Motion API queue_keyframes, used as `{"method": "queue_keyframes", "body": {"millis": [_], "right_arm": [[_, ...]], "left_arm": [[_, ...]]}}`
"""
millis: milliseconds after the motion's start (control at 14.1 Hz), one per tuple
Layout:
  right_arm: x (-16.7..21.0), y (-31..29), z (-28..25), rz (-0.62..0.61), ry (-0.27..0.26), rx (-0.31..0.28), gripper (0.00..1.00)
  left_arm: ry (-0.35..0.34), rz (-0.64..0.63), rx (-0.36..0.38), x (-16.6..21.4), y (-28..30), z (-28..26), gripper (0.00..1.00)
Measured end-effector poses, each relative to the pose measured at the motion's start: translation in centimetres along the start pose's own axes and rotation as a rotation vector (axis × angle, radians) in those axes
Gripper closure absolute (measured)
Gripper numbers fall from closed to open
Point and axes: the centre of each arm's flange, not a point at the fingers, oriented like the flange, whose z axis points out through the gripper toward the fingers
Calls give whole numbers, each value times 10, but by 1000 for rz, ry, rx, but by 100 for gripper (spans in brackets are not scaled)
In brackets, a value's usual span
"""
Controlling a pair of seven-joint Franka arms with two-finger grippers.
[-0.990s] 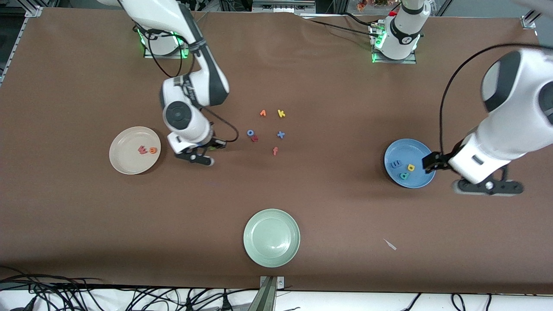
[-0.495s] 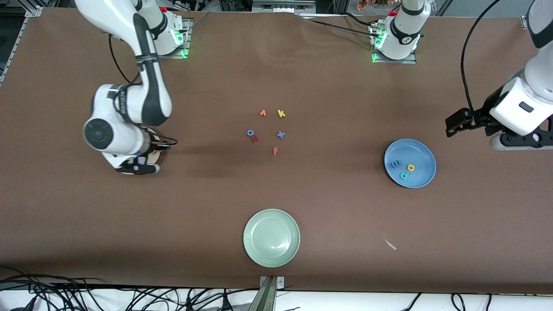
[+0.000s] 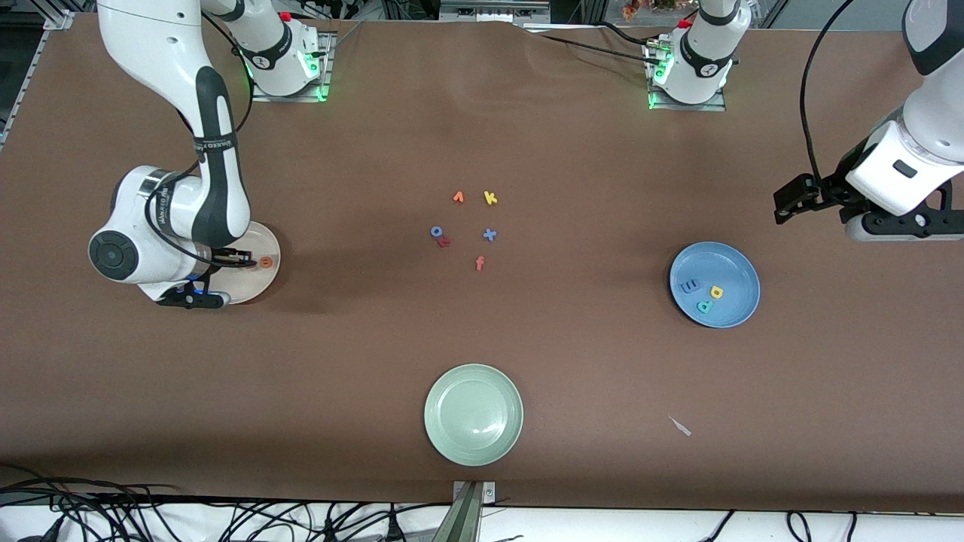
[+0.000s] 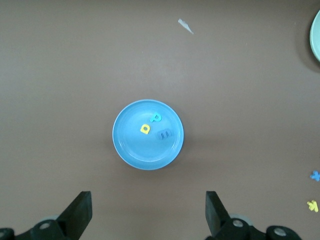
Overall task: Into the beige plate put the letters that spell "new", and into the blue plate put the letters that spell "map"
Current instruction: 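Place the green u on the white plate with the right gripper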
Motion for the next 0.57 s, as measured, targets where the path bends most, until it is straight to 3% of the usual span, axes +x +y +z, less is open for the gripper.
{"method": "queue_keyframes", "body": {"millis": [283, 354, 566], "right_arm": [[0, -45, -63, -37, -64, 41, 4], [-1, -55, -82, -32, -65, 43, 0], [-7, -92, -110, -16, -51, 33, 0]], "left_arm": [[-7, 11, 1, -4, 4, 0, 0], [-8, 11, 1, -4, 4, 0, 0], [-8, 3, 1, -4, -1, 0, 0]]}}
